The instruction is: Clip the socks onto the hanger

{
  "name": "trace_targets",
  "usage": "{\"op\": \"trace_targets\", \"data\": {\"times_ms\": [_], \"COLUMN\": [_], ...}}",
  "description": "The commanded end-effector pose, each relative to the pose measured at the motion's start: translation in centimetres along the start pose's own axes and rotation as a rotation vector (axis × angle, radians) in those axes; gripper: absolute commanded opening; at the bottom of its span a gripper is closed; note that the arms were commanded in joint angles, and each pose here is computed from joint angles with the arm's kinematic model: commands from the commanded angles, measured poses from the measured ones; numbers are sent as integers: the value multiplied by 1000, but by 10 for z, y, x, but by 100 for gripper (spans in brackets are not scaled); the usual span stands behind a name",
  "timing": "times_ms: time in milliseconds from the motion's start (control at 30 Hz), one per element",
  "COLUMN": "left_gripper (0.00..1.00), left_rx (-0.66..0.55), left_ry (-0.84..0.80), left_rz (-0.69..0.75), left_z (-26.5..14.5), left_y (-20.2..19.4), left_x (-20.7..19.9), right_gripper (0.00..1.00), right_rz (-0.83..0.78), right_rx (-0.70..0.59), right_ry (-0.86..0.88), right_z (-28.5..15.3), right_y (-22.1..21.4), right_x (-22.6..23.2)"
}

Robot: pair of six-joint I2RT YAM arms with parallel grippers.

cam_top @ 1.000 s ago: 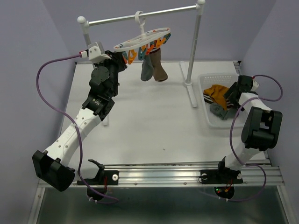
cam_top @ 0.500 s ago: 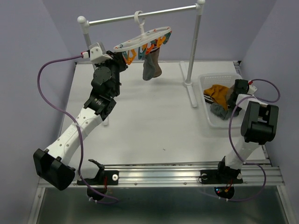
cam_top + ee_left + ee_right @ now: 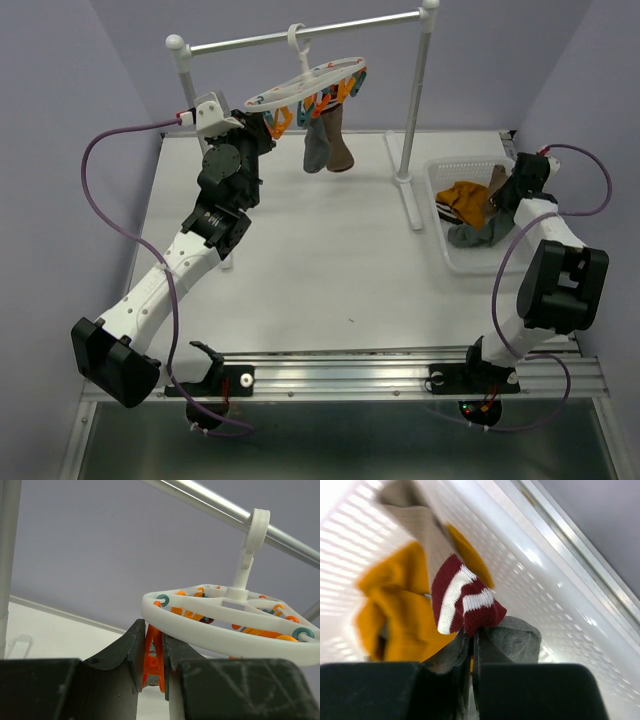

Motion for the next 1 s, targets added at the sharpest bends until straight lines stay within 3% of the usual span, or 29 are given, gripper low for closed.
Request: {"op": "trace_targets", "data": {"times_ms": [0, 100, 300, 533, 700, 867, 967], "left_gripper": [0, 0, 0, 0, 0, 0, 0], "left_rx": [-49, -51, -51, -56, -56, -53, -55], "left_ry": [15, 20, 16, 20, 11, 4, -5], "left_rz": [1, 9, 9, 19, 9, 5, 0], "left_z": [-1, -1, -2, -3, -5, -6, -7], "left_y": [16, 16, 16, 18, 18, 18, 18], "left_x": [-3, -2, -3, -1, -2, -3, -3], "right_gripper": [1, 1, 1, 1, 1, 1, 1], "right_rz": [54, 146, 194, 198, 198, 193, 197], "right_rx": [-78, -84, -127, -123, -270, -314, -316], "right_ry": [179, 283, 320, 686, 684, 690, 591], "right_z": [-42, -62, -82, -123, -162, -191, -186], "right_y": [49, 58, 76, 89, 129, 132, 123], "right_x": [26, 44, 46, 93, 82, 73, 58]}}
Point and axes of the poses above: each gripper's point midway between its finger pads, its own z axis out along the fingers, its own x axis along the line the jaws close on, y = z × x, the point moved 2 cm from there along -z, back along the fingers, and after that the axes turned 14 degrees about -z, right-handed, at the moved point
